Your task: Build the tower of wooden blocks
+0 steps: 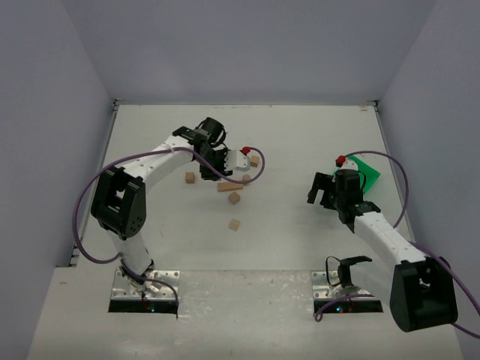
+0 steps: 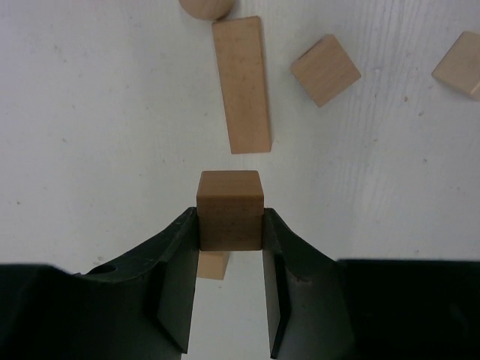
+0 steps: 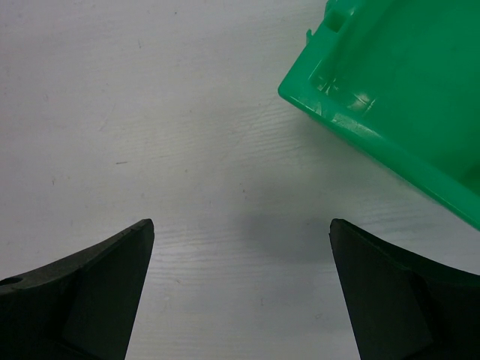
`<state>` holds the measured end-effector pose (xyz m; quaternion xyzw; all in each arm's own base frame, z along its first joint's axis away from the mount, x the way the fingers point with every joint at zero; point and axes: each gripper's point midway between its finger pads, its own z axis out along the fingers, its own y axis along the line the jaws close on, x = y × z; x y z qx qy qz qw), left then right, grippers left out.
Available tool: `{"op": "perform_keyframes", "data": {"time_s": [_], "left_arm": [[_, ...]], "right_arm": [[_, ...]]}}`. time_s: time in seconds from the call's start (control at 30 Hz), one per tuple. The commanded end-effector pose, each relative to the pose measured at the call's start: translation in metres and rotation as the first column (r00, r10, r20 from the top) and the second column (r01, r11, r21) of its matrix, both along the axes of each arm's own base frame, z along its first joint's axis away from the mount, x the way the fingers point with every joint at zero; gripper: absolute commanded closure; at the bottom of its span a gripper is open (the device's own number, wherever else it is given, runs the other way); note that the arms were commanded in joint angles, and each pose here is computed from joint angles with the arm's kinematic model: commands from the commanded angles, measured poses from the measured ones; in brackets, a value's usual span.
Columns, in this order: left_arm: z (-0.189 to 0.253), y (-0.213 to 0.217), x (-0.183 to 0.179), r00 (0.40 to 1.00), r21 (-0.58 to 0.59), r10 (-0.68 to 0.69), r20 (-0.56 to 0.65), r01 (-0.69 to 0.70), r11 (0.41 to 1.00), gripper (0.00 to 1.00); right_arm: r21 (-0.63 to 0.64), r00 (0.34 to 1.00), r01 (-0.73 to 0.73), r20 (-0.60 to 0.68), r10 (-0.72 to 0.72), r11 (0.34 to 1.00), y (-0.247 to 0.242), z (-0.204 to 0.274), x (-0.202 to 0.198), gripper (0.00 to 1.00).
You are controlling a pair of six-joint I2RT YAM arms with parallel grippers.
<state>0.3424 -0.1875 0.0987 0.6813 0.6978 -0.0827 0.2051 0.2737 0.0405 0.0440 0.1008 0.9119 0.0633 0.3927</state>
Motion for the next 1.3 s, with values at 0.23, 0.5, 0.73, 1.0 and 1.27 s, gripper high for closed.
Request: {"op": "perform_keyframes", "data": {"time_s": [0.23,0.5,0.73,1.0,1.27], "left_arm": [[-0.046,0.033,0.008,0.996,0.016,0.062,-0.065,-0.061,0.998,1.0],[-0.054,0.05,0.024,0.989,-0.012,0.141,-0.043,-0.141,0.99,1.0],[-0.069,0.063,0.035,0.984,0.002,0.179,-0.013,-0.179,0.984,1.0],[-0.075,0.072,0.04,0.982,0.019,0.187,0.001,-0.187,0.982,1.0],[-0.079,0.078,0.042,0.983,0.037,0.184,0.003,-0.184,0.982,1.0]], "right_arm": [[0.008,0.999,-0.019,0.028,0.018,1.0,0.006,0.02,0.025,0.01],[0.026,0.999,-0.041,0.005,0.041,0.999,0.011,0.018,0.023,0.02],[0.02,0.998,-0.056,0.03,0.055,0.998,0.011,0.029,0.022,0.02],[0.024,0.996,-0.073,0.053,0.071,0.997,0.014,0.036,0.022,0.02],[0.034,0.995,-0.091,0.054,0.089,0.995,0.017,0.037,0.022,0.01]]}}
